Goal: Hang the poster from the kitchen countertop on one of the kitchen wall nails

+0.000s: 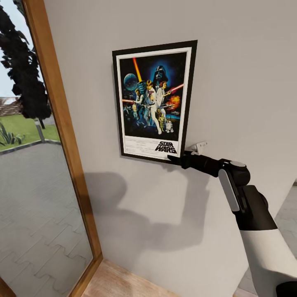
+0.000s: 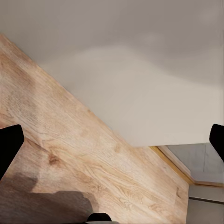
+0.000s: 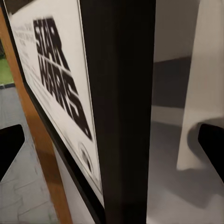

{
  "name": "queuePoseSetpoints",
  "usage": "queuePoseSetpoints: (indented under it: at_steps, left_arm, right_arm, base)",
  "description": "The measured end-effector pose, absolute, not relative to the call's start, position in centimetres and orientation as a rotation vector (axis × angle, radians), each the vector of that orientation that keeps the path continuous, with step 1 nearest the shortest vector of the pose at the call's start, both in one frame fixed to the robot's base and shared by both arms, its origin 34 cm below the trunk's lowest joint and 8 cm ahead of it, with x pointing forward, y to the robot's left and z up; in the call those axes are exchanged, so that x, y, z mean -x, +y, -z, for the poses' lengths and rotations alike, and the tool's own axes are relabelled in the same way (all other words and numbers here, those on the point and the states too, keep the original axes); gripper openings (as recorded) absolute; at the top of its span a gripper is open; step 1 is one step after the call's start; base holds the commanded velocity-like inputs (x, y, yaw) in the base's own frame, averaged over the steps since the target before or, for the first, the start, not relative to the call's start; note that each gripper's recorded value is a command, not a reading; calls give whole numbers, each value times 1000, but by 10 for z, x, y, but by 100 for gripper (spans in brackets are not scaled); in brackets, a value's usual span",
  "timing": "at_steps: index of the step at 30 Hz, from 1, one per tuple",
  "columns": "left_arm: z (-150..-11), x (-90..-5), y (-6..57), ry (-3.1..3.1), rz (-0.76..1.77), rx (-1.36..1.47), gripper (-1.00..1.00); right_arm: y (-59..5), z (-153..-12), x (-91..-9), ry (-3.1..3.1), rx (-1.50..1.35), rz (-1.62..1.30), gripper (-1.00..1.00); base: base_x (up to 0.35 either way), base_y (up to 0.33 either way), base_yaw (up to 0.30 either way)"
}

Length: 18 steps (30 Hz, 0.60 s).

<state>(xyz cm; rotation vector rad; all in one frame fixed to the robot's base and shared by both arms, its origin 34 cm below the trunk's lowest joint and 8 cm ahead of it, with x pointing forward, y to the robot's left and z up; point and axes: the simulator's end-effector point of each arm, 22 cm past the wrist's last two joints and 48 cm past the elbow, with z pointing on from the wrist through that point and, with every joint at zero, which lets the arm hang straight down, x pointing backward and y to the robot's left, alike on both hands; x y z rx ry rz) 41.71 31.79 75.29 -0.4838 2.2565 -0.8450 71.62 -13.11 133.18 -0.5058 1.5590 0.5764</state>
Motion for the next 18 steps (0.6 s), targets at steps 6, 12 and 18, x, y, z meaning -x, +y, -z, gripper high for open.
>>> queuePoseSetpoints:
  at_steps: [6,12,18]
  left_arm:
    - [-753,-417,318,2257,845,484,100]
    - [-753,-417,318,2257,844,484,100]
    - [-753,-417,318,2257,844,484,100]
  right_arm:
    - [-131,-1332,-716,1559,506,-577,100]
    - [-131,-1332,-716,1559,504,-579,100]
    - [-131,-1332,-716,1559,504,-581,100]
  base:
    - [0,0,0]
    - [0,0,0]
    - [0,-10,0]
